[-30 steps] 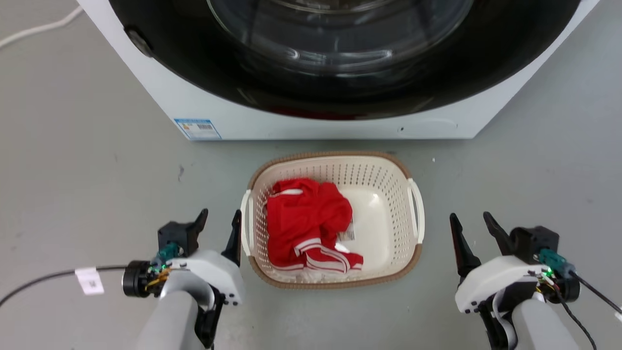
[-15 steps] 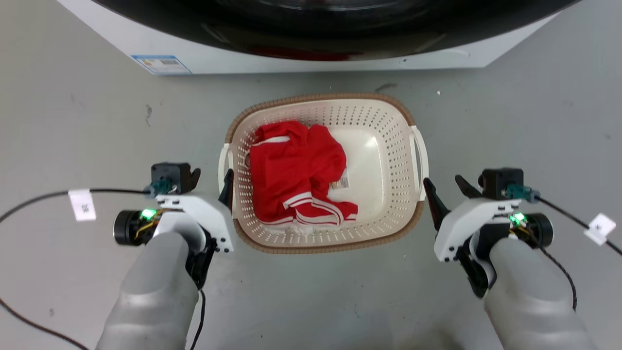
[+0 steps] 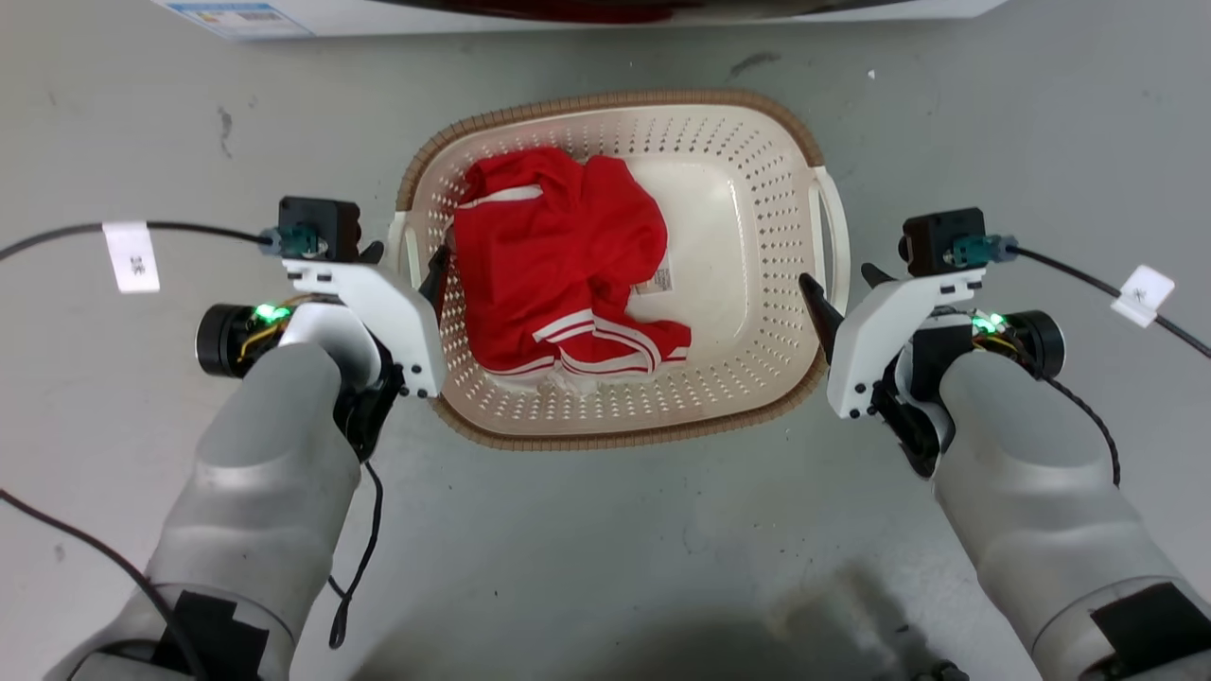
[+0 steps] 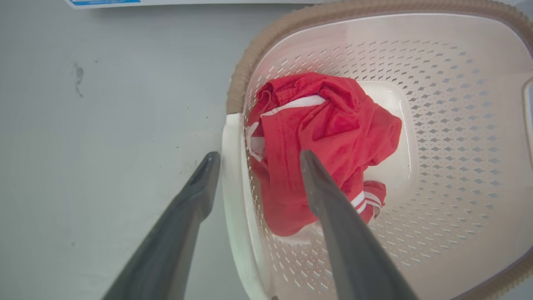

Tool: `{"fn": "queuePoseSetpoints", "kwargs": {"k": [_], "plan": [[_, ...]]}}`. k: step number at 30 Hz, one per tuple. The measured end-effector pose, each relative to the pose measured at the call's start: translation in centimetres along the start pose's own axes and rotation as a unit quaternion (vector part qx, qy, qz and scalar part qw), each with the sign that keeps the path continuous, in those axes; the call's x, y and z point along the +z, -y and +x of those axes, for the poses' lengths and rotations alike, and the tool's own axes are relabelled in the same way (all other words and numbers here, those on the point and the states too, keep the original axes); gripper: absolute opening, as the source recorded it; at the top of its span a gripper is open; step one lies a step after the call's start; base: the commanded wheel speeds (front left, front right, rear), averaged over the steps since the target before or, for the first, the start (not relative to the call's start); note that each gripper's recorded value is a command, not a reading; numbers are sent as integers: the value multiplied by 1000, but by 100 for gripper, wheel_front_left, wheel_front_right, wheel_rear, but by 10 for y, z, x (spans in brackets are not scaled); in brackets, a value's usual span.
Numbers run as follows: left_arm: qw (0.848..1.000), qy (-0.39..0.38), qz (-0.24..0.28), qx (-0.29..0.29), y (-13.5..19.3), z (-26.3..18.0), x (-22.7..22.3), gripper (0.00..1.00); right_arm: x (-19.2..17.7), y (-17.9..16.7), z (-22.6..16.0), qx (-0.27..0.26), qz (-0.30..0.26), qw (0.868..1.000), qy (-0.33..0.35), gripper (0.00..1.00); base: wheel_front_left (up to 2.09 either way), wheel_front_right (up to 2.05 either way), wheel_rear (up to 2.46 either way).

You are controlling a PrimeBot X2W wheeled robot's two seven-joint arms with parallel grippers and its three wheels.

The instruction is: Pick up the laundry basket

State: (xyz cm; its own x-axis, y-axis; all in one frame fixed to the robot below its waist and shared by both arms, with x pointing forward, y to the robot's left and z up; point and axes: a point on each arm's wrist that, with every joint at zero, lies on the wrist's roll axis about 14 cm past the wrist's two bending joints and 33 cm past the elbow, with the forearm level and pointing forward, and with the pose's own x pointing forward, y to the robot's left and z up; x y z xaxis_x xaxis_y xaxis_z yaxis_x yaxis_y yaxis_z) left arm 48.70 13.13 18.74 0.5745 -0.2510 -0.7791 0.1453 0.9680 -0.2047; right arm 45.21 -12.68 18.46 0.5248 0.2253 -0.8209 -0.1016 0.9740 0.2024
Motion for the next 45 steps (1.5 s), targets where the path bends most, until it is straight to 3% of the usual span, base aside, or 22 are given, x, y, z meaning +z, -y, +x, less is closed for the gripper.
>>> {"fn": "queuePoseSetpoints", "kwargs": {"k": [12, 13, 14, 15, 16, 31, 45], "plan": [[998, -65, -15, -6, -8, 28, -17, 100, -17, 4, 27, 3, 3, 997, -77, 100, 0, 0, 0], [997, -72, -17, -8, -7, 29, -21, 100, -17, 4, 28, 3, 0, 997, -78, 73, 0, 0, 0], [997, -75, -18, -9, -6, 30, -23, 73, -17, 4, 29, 3, 1, 997, -78, 43, 0, 0, 0], [997, -77, -18, -10, -6, 30, -23, 19, -16, 4, 30, 4, 1, 997, -78, 0, 0, 0, 0], [997, -76, -18, -11, -6, 31, -22, 0, -16, 4, 31, 5, -2, 997, -81, 0, 0, 0, 0], [996, -89, -23, -15, -2, 19, -19, 0, -14, -5, 21, 16, 2, 995, -96, 0, 0, 0, 0], [992, -120, -45, -10, 15, -44, 4, 0, 8, -24, -36, 22, -12, 993, -112, 0, 0, 0, 0]]}}
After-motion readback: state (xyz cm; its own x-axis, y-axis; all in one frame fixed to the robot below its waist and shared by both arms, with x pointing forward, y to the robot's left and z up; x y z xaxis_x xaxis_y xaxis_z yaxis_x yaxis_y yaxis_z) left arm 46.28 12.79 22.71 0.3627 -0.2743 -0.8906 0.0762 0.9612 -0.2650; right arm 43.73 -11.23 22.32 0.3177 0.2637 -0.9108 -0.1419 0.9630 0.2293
